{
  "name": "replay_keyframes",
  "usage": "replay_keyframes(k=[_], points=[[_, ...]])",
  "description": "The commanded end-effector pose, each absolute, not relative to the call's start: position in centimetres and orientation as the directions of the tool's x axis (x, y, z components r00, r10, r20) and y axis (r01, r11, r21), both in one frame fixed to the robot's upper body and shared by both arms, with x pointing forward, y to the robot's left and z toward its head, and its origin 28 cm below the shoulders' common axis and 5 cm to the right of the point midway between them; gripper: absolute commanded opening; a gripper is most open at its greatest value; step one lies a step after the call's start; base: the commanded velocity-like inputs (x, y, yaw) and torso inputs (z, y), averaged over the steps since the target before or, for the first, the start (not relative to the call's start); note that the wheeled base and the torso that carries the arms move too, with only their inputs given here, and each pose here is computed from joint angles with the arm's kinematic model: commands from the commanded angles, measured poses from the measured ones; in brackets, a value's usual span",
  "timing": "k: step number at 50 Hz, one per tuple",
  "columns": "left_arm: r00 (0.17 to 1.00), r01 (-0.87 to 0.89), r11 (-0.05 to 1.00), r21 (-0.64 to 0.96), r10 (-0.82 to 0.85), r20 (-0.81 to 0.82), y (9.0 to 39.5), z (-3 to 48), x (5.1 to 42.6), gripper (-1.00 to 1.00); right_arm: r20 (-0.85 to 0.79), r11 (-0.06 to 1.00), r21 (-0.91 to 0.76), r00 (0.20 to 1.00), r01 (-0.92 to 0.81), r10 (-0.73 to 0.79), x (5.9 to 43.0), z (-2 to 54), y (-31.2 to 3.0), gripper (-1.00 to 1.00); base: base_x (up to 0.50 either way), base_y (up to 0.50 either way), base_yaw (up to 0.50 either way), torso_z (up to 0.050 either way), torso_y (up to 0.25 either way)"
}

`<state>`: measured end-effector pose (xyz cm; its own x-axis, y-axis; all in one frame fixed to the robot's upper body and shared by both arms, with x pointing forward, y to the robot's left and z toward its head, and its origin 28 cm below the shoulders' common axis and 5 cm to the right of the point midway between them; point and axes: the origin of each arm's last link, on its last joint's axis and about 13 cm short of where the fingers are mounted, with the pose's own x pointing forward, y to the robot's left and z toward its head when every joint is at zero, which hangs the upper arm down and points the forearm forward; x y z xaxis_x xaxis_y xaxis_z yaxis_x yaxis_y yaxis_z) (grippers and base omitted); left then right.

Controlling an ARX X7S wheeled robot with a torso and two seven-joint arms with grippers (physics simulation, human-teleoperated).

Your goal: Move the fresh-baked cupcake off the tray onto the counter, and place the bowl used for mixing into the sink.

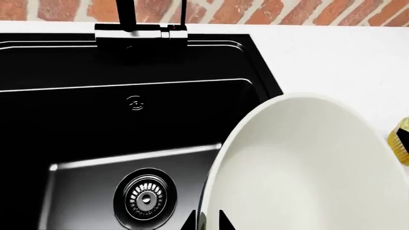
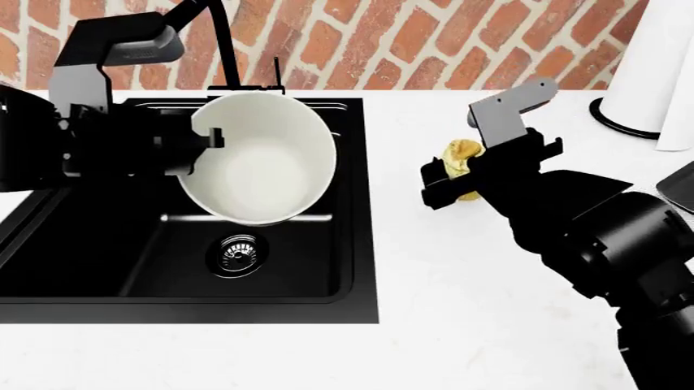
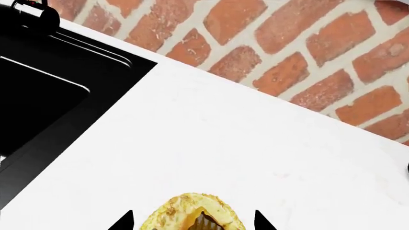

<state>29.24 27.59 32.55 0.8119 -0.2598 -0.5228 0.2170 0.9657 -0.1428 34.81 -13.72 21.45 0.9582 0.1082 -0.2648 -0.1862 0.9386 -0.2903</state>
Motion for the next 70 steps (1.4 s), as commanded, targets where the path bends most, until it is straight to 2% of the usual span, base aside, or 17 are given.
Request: replay_keyframes(k=[1,27,28,57,70], points=[[0.822,0.21,0.967,-0.146,-0.256,-0.509,27.7,32.9,29.1,-1.0,-0.285,0.93,-0.313,0.953,-0.192,0.101,35.0,20.9,-13.8,-1.0,0.0,0.0,0.0,0.0,0.0],[0.817,0.212,0.967,-0.141,-0.255,-0.516,27.6,32.6,29.4,-1.0,-0.331,0.937,-0.291,0.939,-0.193,0.091,35.5,19.3,-13.9,-1.0,0.0,0.0,0.0,0.0,0.0],[0.817,0.214,0.967,-0.142,-0.256,-0.517,27.6,32.6,29.4,-1.0,-0.335,0.94,-0.28,0.938,-0.196,0.096,35.5,19.4,-13.8,1.0,0.0,0.0,0.0,0.0,0.0],[0.815,0.226,0.965,-0.133,-0.262,-0.516,27.4,32.8,29.4,-1.0,-0.253,0.946,-0.268,0.961,-0.184,0.115,35.1,21.3,-14.0,1.0,0.0,0.0,0.0,0.0,0.0],[0.816,0.219,0.967,-0.133,-0.256,-0.519,27.5,32.5,29.4,-1.0,-0.128,0.963,-0.207,0.98,-0.174,0.15,34.1,24.2,-14.5,1.0,0.0,0.0,0.0,0.0,0.0]])
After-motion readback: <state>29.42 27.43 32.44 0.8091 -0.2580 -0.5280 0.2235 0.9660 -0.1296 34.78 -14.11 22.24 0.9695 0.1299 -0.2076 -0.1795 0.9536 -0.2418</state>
